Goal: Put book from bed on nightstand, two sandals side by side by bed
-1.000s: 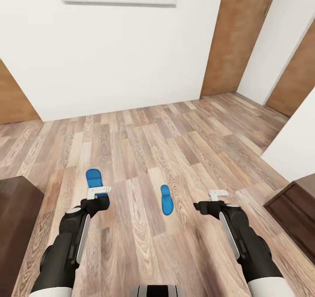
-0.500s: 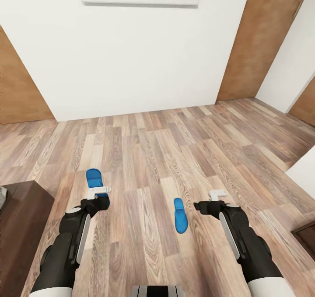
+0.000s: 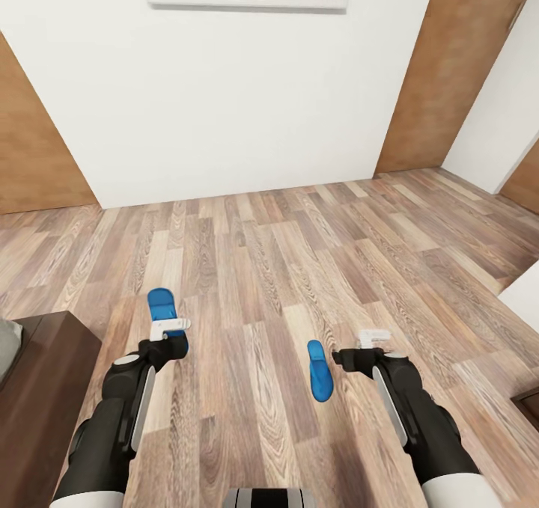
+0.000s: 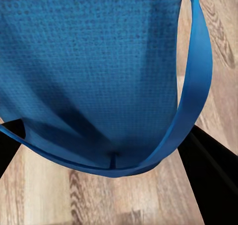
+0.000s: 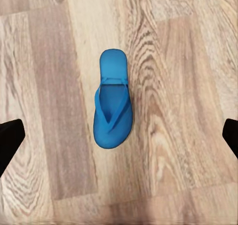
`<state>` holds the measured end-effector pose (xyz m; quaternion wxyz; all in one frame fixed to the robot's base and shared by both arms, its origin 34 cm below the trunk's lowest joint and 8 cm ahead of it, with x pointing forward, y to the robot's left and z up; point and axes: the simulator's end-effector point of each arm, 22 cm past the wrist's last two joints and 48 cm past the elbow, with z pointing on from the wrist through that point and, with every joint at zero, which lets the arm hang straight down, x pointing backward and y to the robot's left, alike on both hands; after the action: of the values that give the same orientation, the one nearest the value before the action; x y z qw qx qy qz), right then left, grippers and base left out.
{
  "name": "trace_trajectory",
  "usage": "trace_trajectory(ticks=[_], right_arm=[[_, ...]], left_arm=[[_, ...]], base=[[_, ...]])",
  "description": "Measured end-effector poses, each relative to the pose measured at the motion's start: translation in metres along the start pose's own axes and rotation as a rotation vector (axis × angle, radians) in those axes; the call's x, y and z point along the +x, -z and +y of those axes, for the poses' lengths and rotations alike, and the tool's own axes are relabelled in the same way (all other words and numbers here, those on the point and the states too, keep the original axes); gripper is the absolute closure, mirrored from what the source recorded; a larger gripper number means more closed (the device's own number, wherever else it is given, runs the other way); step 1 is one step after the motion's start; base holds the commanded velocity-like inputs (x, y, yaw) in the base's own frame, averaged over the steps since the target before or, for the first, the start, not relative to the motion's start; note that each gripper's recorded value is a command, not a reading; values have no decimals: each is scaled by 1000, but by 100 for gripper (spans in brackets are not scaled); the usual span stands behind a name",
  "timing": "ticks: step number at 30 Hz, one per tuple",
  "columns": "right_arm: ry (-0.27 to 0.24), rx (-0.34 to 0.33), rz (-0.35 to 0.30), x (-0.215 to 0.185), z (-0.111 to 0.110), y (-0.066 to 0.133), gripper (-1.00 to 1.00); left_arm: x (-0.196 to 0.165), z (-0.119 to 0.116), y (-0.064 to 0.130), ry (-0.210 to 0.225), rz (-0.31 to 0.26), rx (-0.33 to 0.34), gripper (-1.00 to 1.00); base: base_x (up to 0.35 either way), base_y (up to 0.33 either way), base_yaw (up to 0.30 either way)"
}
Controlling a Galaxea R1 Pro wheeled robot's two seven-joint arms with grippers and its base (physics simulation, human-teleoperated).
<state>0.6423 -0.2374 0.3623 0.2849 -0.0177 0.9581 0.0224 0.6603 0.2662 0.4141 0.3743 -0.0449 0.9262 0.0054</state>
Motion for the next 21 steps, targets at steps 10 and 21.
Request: trace_trajectory(ticks=[10, 21], right_arm=[[-9, 7, 235, 110, 1, -53, -100], [0, 26, 226, 91, 22, -101, -100]], left_arm=[[-3, -30, 1, -55, -5, 47, 100], [0, -37, 0, -55, 3, 61, 100]], base=[[0, 0, 0], [0, 0, 0]])
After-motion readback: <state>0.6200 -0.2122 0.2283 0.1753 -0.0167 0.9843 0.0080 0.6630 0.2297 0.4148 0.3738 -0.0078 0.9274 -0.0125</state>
